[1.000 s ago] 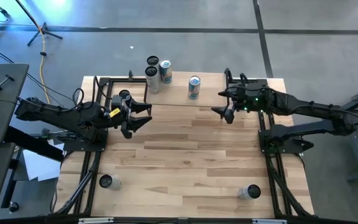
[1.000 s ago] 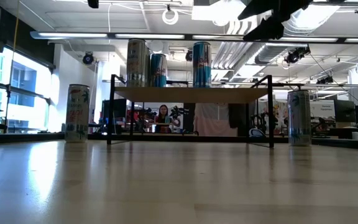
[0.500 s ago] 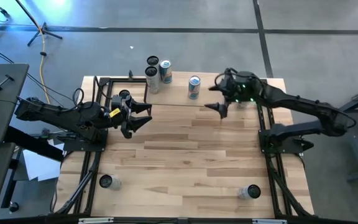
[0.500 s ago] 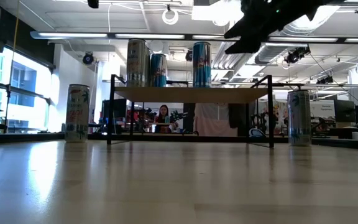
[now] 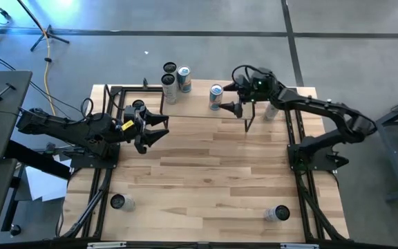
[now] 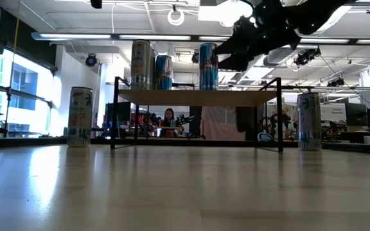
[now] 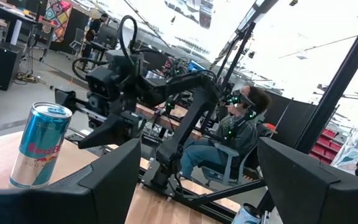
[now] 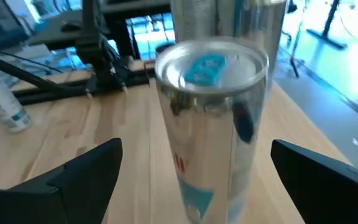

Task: Place canned beverage on shelf
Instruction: Put the blue soda can on the shelf

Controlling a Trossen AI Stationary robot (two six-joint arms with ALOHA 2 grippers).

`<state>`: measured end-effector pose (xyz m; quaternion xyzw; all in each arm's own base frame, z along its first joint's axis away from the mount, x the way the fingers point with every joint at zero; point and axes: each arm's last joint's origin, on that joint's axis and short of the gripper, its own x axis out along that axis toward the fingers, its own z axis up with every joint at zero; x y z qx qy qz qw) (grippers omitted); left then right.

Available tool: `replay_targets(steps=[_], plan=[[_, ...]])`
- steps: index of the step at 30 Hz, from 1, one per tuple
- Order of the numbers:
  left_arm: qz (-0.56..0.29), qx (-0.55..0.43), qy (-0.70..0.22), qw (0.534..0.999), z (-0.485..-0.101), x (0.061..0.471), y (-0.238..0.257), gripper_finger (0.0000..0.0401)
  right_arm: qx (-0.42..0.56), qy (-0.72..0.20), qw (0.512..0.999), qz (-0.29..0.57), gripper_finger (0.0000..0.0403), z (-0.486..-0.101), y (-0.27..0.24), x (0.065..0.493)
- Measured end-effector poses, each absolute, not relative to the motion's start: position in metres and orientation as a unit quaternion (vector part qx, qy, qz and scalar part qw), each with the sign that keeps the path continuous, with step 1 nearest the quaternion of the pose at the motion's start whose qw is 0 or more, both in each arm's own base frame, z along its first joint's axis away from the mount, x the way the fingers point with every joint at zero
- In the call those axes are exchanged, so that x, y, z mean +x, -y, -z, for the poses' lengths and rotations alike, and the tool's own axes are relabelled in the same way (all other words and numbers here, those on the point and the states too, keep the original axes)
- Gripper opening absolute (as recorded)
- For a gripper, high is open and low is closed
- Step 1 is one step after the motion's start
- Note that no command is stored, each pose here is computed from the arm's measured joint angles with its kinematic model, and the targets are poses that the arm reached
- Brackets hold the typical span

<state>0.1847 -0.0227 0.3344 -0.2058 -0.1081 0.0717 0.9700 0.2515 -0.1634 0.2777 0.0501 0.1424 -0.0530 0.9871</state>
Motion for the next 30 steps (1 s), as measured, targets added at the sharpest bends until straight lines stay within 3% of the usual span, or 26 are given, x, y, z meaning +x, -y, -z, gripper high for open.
replay_targets(steps=[6,30], plan=[[-0.072,-0.206,0.108,0.970,-0.334,0.185,0.023,0.0296,0.057,-0.134,0.989,0.005,0.0398,-0.267,0.167,0.261],[-0.071,-0.231,0.112,0.964,-0.335,0.185,0.023,0.0296,0.038,-0.135,0.990,0.027,0.0398,-0.264,0.170,0.264]])
